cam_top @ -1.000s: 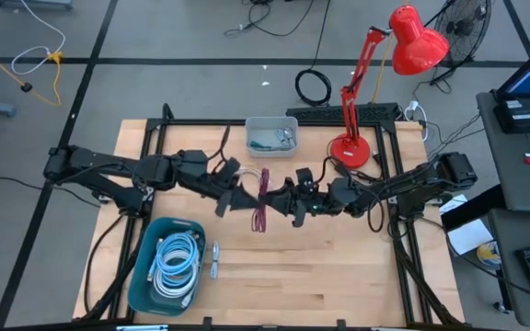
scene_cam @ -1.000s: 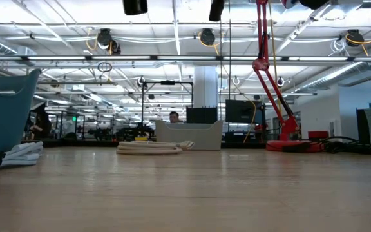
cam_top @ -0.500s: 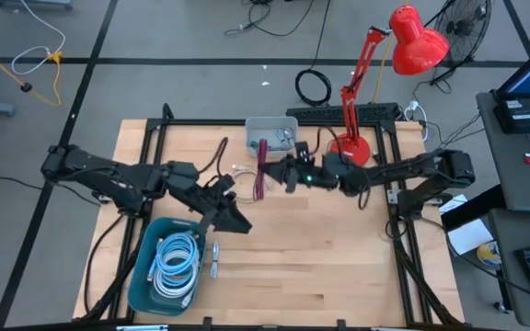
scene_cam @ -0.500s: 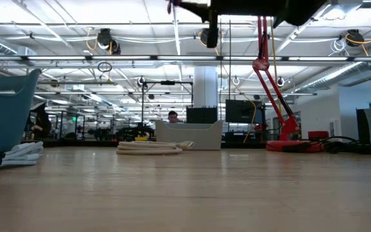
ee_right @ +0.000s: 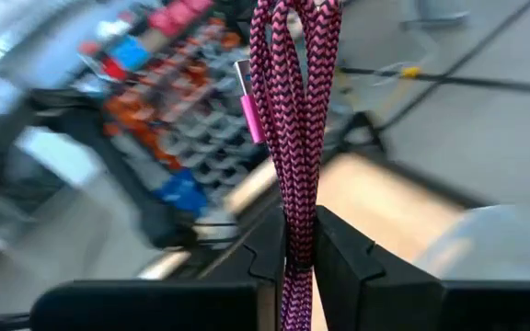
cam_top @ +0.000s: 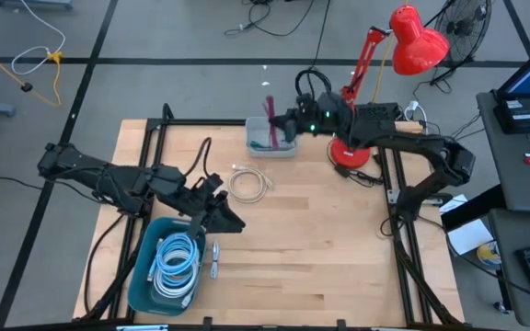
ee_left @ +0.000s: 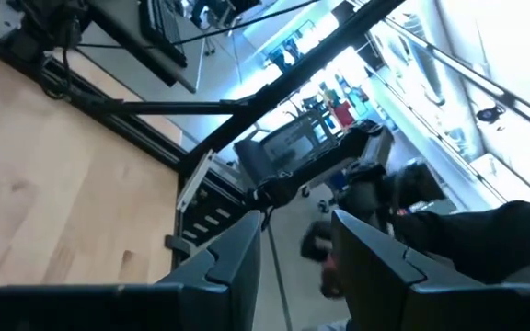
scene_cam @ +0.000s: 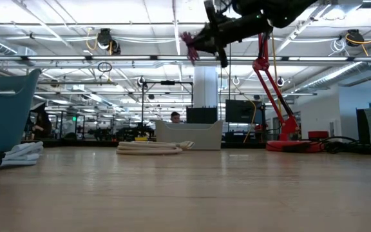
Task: Pick & Place USB Port
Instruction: Put the black pink charger cable into the gray bin
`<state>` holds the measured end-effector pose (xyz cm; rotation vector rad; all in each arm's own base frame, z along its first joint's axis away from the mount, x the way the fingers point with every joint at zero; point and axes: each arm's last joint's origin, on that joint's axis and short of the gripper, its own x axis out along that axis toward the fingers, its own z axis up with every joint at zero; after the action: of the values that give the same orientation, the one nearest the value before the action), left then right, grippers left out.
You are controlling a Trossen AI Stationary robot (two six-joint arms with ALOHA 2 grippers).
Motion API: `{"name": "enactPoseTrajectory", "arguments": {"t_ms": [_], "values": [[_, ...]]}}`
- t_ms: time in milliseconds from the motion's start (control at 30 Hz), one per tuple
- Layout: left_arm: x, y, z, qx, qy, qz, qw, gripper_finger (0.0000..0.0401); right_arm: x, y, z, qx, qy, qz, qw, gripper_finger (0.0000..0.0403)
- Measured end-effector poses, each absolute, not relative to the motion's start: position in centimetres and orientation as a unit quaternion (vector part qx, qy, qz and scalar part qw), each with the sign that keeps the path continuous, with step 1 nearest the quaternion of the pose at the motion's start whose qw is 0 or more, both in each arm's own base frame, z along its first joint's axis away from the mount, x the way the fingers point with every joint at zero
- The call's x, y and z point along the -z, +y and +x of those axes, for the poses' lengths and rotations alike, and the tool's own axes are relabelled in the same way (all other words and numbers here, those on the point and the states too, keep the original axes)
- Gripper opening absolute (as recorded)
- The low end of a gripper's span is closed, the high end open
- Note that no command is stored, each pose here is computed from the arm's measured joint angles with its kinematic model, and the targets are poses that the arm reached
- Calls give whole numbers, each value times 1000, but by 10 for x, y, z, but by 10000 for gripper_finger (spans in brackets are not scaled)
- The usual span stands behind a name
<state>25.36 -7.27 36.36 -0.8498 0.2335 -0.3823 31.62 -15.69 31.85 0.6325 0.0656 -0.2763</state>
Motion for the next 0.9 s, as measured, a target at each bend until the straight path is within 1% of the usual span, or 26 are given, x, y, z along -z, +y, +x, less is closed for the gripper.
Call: {"name": "enactPoseTrajectory", "arguments": {"t_ms": [167,267,433,667,800,900], "values": [[-364,-72,253,176,110,-411,888,136,-319,-185,300,182,55,276,942,33],[-364,-72,253,171,108,-413,888,136,-317,-196,294,179,63,269,944,30],[-363,-71,254,163,109,-415,889,136,-302,-207,297,176,86,275,941,30],[-361,-71,254,151,113,-421,887,136,-287,-229,328,126,174,256,942,30],[-361,-71,253,142,115,-428,885,136,-288,-240,349,94,232,215,944,31],[-361,-75,253,136,113,-433,884,136,-281,-245,361,86,283,181,938,32]]}}
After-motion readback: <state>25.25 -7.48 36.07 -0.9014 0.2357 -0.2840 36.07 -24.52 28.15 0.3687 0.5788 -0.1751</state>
